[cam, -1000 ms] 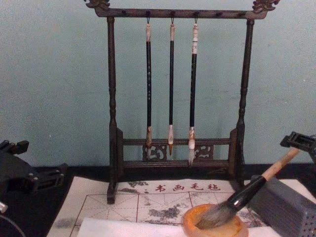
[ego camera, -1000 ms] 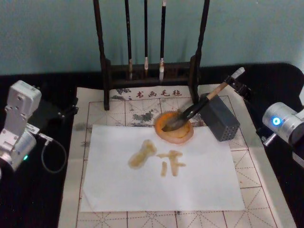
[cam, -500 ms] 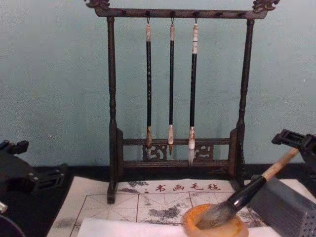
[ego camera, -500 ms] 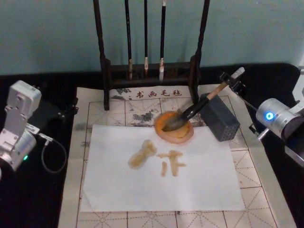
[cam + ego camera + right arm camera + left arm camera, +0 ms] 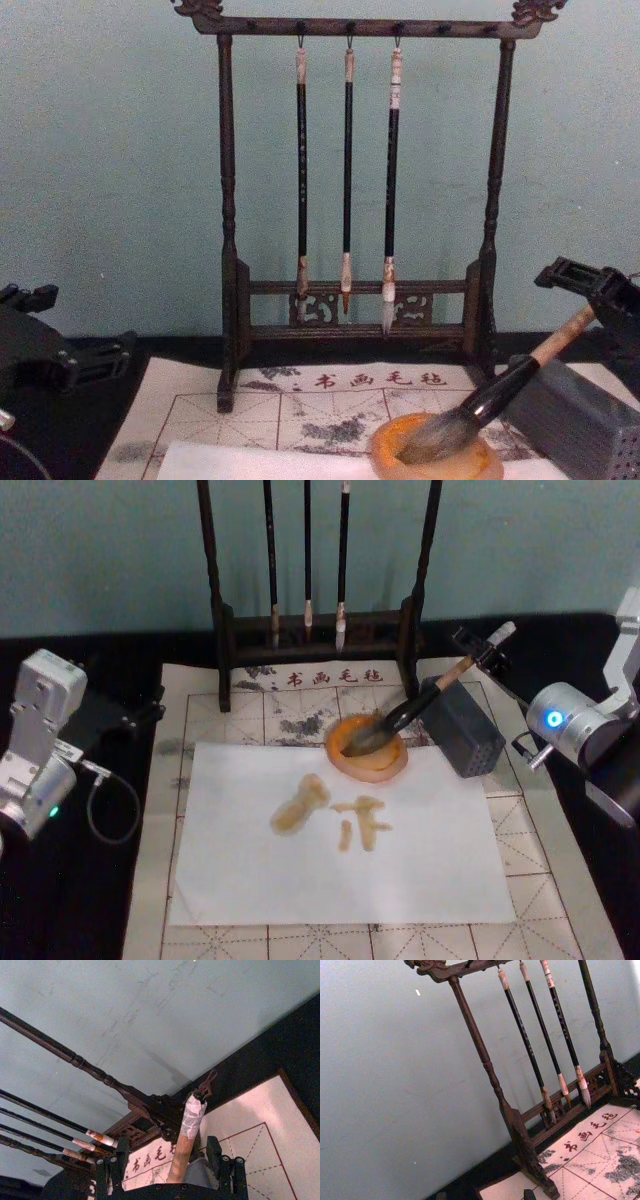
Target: Pick up the brush from the inkstone, write on the paper, then place the brush back to its original position.
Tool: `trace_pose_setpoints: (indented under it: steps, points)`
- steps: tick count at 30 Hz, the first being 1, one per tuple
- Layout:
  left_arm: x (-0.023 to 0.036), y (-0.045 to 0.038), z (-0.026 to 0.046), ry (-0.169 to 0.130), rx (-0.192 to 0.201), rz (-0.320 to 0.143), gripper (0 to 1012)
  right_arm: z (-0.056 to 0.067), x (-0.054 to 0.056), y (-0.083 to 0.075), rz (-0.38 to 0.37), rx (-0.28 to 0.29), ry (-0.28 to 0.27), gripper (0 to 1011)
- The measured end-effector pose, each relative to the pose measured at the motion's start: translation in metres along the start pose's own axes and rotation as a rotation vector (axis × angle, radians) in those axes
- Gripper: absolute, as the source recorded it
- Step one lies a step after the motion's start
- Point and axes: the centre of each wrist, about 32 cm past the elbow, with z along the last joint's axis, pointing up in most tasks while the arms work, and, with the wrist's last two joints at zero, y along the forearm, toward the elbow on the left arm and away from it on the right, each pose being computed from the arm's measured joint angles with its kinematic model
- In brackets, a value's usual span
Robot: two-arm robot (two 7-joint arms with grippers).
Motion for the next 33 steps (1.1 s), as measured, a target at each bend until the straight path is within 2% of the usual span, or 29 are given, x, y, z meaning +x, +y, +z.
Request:
trace_pose_setpoints:
  steps: [10,26,32,33]
  points:
    - [0.0000,0.0000,0.0000,0.000,0.000,0.000,1001,0.0017,0.0032,0.0064,-0.011,0.004,-0.006,1002]
    - [0.0000,0.0000,0.0000,0.000,0.000,0.000,1001,0.0022,0.0039,0.0067,-0.009,0.004,-0.011,1000]
    - [0.0000,0.0000,0.0000,0.000,0.000,0.000,1001,0.0023,0.0037,0.0066,-0.008,0.004,-0.010,909]
    - [0.0000,0.0000,0.0000,0.000,0.000,0.000,1001,0.0023,0.0037,0.0066,-0.008,0.004,-0.010,865]
